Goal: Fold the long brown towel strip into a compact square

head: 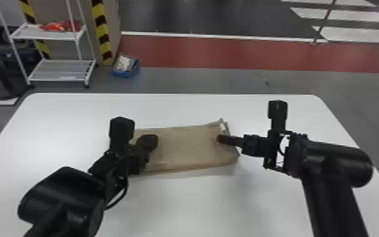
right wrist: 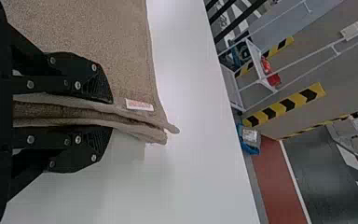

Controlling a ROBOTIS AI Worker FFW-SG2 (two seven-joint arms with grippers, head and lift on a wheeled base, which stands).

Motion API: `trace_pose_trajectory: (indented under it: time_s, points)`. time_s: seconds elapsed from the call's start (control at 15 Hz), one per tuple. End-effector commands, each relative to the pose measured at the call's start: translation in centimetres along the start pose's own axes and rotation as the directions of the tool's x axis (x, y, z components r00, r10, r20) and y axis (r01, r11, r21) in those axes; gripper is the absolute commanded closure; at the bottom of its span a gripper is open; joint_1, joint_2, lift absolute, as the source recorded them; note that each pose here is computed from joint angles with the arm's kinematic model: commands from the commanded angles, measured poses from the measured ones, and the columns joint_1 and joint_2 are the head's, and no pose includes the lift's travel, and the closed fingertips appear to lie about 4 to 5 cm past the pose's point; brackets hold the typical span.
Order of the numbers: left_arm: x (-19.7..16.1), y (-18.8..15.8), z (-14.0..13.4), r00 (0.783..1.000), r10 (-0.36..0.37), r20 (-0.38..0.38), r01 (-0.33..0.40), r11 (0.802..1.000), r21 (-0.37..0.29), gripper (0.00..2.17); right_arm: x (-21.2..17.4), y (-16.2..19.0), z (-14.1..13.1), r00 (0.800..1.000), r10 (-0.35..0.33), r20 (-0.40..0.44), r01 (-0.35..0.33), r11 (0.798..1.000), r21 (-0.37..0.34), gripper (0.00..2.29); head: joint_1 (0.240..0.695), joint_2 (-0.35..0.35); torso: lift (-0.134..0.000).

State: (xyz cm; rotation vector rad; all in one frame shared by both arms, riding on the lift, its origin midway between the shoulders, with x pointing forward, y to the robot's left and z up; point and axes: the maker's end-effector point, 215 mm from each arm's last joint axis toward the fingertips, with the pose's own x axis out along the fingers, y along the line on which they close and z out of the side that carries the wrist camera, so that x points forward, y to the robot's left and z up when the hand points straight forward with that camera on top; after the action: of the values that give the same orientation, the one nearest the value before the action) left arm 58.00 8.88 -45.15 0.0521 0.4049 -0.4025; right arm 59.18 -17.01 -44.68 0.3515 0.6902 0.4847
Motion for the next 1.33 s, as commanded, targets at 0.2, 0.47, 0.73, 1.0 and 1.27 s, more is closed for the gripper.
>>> trace_pose_trajectory:
  time_s: [0.2, 0.47, 0.73, 1.0, 1.27]
  points:
    - [-0.1, -0.4, -0.8, 1.000, -0.007, -0.027, 0.007, 1.000, -0.005, 1.80, -0.5, 3.1, 1.7, 0.993, 0.091, 0.069, -0.093, 0.995, 0.028, 1.24, 0.695, -0.070, -0.124]
    - [-1.9, -0.7, 4.6, 0.995, -0.016, 0.095, 0.021, 0.998, -0.052, 1.80, -1.5, 1.9, 2.0, 0.994, 0.073, 0.080, -0.076, 0.996, 0.047, 1.24, 0.695, -0.063, -0.124]
    - [-3.9, 2.6, 4.1, 0.998, -0.035, 0.047, 0.038, 0.997, -0.069, 1.80, -3.4, 0.1, 2.3, 0.995, 0.052, 0.088, -0.059, 0.995, 0.078, 1.24, 0.695, -0.076, -0.124]
    - [-4.7, 2.9, -0.4, 0.997, -0.071, -0.023, 0.069, 0.994, -0.089, 1.80, -4.9, 0.2, 2.7, 0.989, 0.095, 0.116, -0.111, 0.984, 0.137, 1.24, 0.695, -0.066, -0.124]
    - [-3.7, 3.2, -3.0, 0.995, -0.065, -0.074, 0.058, 0.994, -0.091, 1.80, -5.9, 1.9, 3.5, 0.985, 0.116, 0.129, -0.133, 0.983, 0.124, 1.24, 0.695, -0.060, -0.124]
